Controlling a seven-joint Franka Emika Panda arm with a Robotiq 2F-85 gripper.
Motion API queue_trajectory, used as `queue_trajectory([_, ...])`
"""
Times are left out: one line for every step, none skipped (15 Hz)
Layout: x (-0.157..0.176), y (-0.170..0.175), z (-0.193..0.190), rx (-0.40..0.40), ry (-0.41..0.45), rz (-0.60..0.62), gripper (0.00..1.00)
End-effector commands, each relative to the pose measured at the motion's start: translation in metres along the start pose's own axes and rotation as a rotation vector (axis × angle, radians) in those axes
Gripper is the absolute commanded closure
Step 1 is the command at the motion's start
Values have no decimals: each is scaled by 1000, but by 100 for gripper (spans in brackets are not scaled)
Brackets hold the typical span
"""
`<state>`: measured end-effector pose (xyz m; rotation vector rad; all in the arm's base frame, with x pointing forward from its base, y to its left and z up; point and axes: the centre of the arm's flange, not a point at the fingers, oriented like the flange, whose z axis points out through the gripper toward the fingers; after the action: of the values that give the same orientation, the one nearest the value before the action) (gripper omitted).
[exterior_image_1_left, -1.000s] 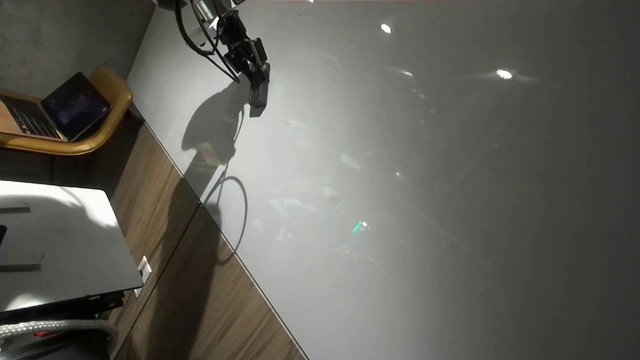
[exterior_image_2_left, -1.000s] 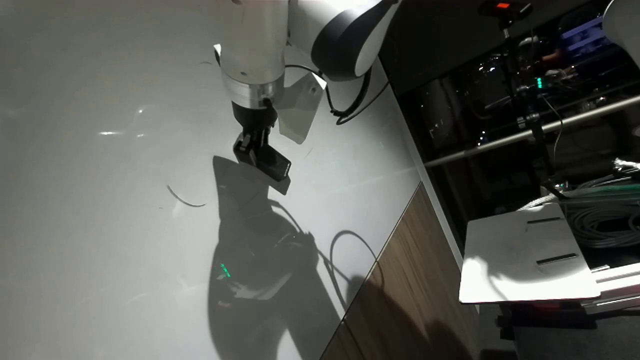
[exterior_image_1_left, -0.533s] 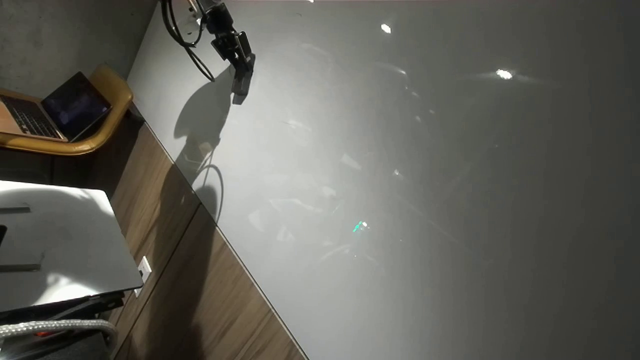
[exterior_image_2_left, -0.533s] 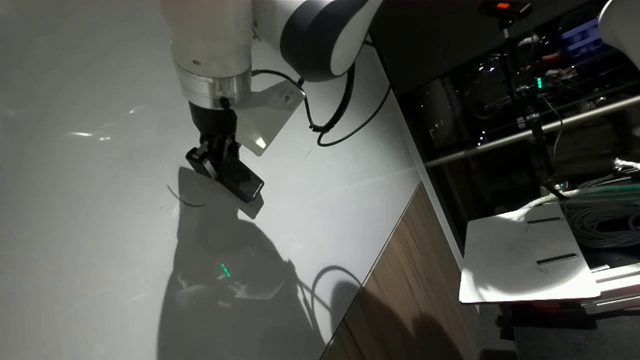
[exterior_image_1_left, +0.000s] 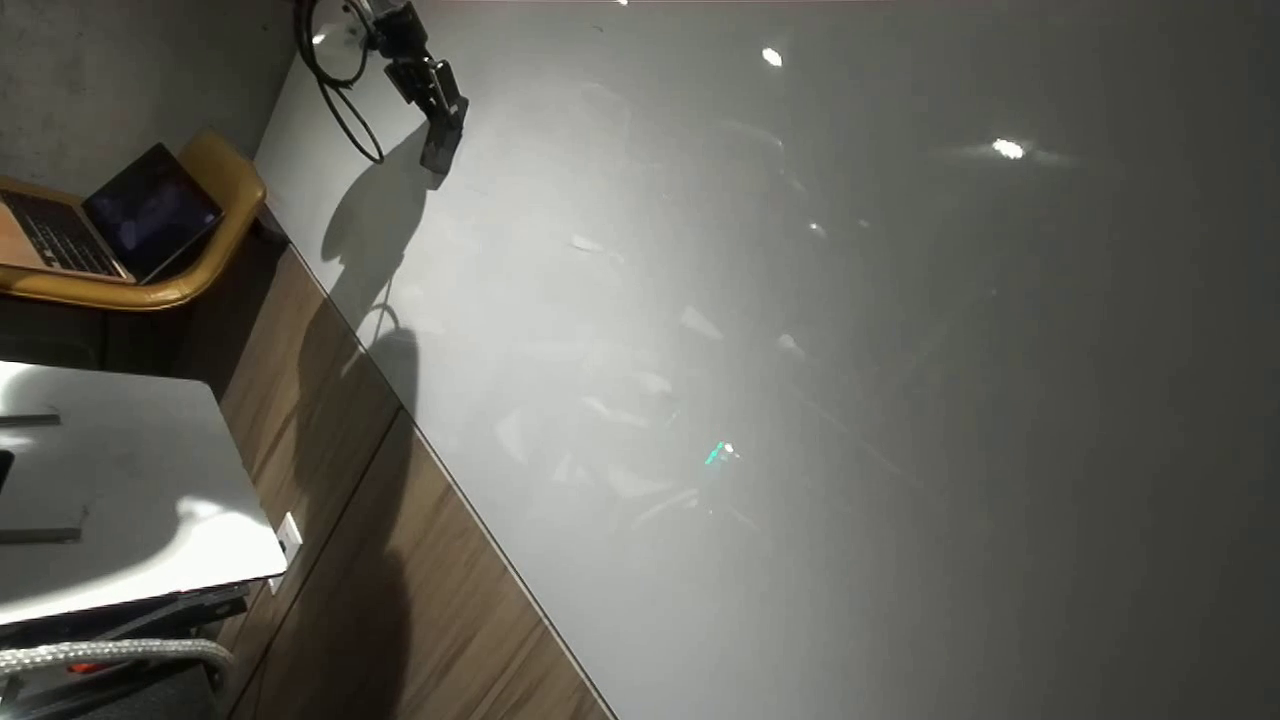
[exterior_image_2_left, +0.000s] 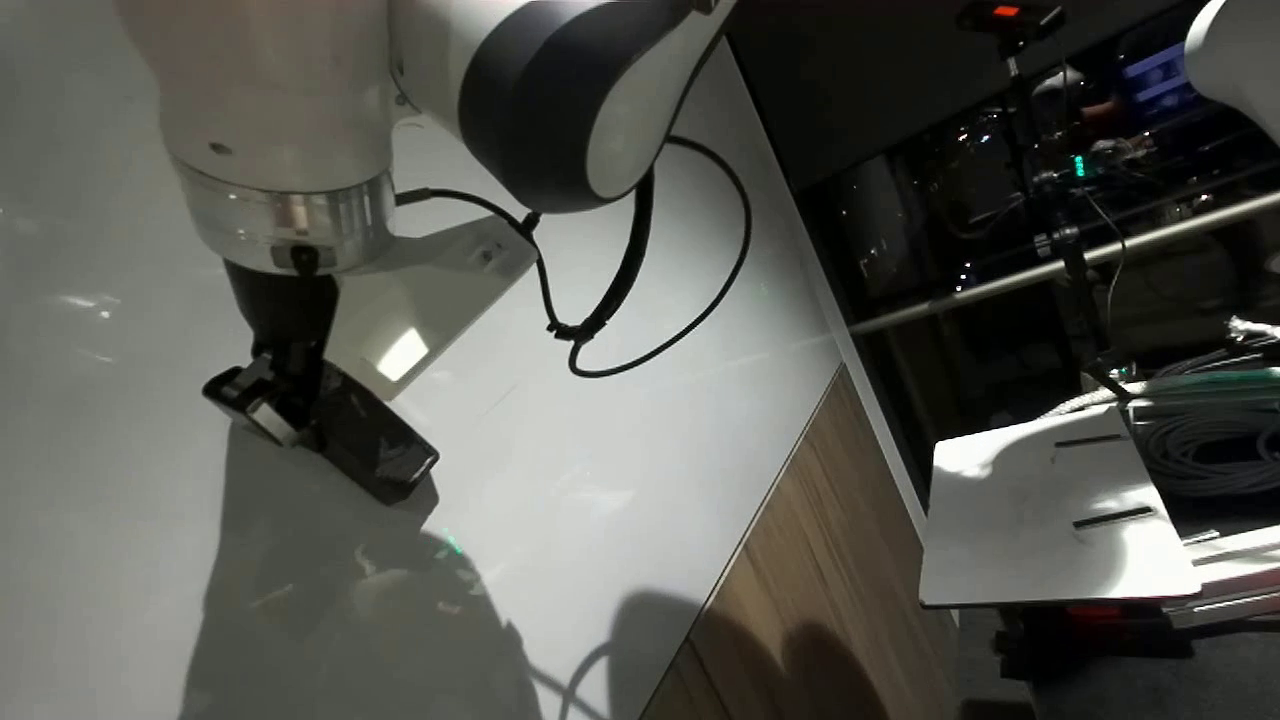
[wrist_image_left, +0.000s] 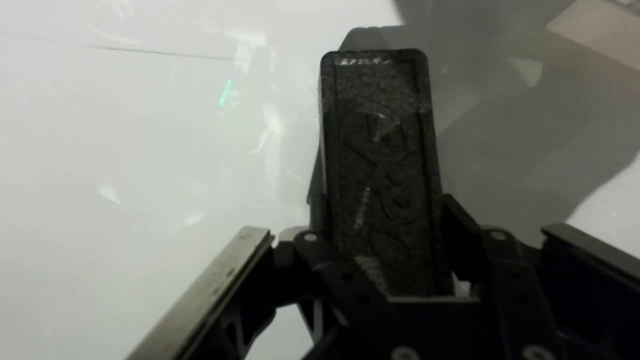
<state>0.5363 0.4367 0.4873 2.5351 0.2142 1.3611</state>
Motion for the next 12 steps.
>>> queue_trajectory([68, -39, 20, 68, 79, -15, 71])
queue_trajectory([75, -39, 17, 67, 85, -27, 71])
queue_trajectory([81, -30, 16, 56, 90, -46, 71])
queue_trajectory([86, -20, 15, 43, 86, -60, 71])
queue_trajectory([86, -5, 14, 23, 75, -78, 71])
queue_trajectory([85, 6, 14, 10, 64, -91, 71])
queue_trajectory([77, 22, 13, -4, 48, -96, 71])
queue_trajectory([71, 32, 13, -13, 40, -100, 71])
queue_trajectory([61, 43, 9, -25, 29, -95, 71])
queue_trajectory([54, 51, 7, -34, 24, -86, 71])
queue_trajectory([48, 60, 4, -46, 23, -80, 71])
queue_trajectory([42, 69, 2, -60, 20, -78, 71])
